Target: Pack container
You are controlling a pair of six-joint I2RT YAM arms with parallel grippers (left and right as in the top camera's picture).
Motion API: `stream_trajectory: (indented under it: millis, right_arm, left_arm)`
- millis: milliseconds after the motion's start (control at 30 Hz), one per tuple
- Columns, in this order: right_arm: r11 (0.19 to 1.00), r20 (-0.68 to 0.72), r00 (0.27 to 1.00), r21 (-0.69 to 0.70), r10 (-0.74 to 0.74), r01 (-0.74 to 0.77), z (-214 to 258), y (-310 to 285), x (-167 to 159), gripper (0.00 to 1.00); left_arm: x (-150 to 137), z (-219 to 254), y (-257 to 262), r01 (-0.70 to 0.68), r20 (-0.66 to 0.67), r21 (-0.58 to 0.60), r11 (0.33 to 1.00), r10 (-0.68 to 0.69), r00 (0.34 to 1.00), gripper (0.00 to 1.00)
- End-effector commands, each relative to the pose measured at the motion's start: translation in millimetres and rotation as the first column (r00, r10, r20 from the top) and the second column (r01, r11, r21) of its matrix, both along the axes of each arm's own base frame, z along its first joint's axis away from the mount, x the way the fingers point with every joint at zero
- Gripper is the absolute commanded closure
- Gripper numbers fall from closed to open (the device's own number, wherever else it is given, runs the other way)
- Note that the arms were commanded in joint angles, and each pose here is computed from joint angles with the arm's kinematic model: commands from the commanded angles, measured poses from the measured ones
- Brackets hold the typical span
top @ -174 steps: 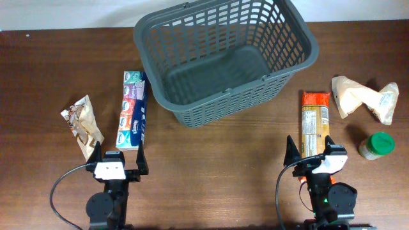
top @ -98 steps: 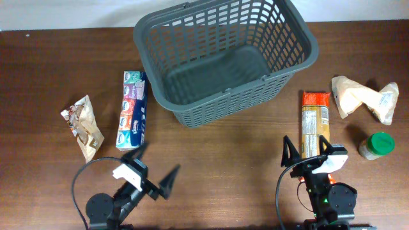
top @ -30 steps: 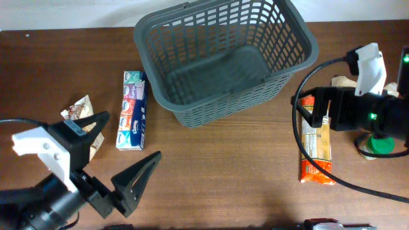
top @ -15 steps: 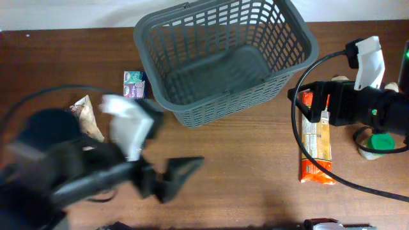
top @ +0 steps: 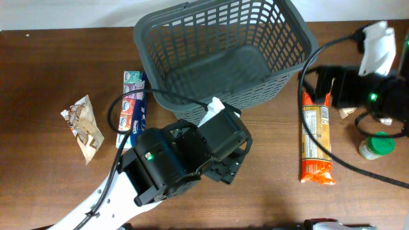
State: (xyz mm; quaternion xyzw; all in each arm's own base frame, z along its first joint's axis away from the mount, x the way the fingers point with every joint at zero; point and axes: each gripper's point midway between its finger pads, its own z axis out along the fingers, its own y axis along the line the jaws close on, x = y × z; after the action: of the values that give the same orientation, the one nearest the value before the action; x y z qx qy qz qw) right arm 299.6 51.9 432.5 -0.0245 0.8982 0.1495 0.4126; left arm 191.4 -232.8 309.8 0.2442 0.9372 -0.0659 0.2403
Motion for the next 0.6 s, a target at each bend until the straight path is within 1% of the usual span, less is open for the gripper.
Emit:
stream_trajectory:
  millis: [0, 100, 133, 200, 300, 367, 500, 567]
  right_arm:
    - [0.999, 0.086, 0.995, -0.004, -0.045, 0.046, 20.3, -5.2, 24.3, 0.01]
    - [0.999, 0.129, 0.992, 0.045, 0.018, -0.024, 30.3, 9.2, 49.9, 0.01]
    - [0.997, 0.132, 0.990, 0.061, 0.042, -0.050, 30.5, 14.2, 57.6, 0.00]
    - [0.992, 0.113, 0.991, 0.092, 0.074, -0.084, 22.2, 22.1, 79.2, 0.02]
    - [0.992, 0.038, 0.997, 0.099, 0.071, -0.075, -6.0, 22.6, 106.2, 0.03]
    - [0.992, -0.026, 0.997, 0.103, 0.078, -0.075, -27.6, 23.6, 117.6, 0.03]
    - [0.975, -0.115, 0.975, 0.135, 0.192, -0.176, -62.9, 41.7, 129.2, 0.04]
    - [0.969, -0.159, 0.960, 0.123, 0.232, -0.214, -80.6, 49.8, 131.2, 0.07]
  left_arm:
    - [4.0, 6.8, 6.4, -0.064, 0.031, -0.014, 0.998, 0.064, 0.997, 0.00]
    - [3.4, 6.2, 7.3, -0.064, 0.028, -0.010, 0.998, 0.064, 0.998, 0.00]
    - [3.2, 6.1, 7.6, -0.064, 0.027, -0.008, 0.998, 0.064, 0.998, 0.01]
    - [3.2, 5.9, 7.6, -0.063, 0.027, -0.008, 0.998, 0.064, 0.998, 0.01]
    - [3.6, 5.0, 7.1, -0.064, 0.026, -0.005, 0.998, 0.064, 0.998, 0.00]
    - [3.7, 4.9, 6.9, -0.064, 0.026, -0.005, 0.998, 0.064, 0.998, 0.01]
    - [3.8, 4.9, 6.8, -0.064, 0.026, -0.005, 0.998, 0.064, 0.998, 0.01]
    - [4.3, 5.4, 5.9, -0.064, 0.028, -0.009, 0.998, 0.064, 0.998, 0.01]
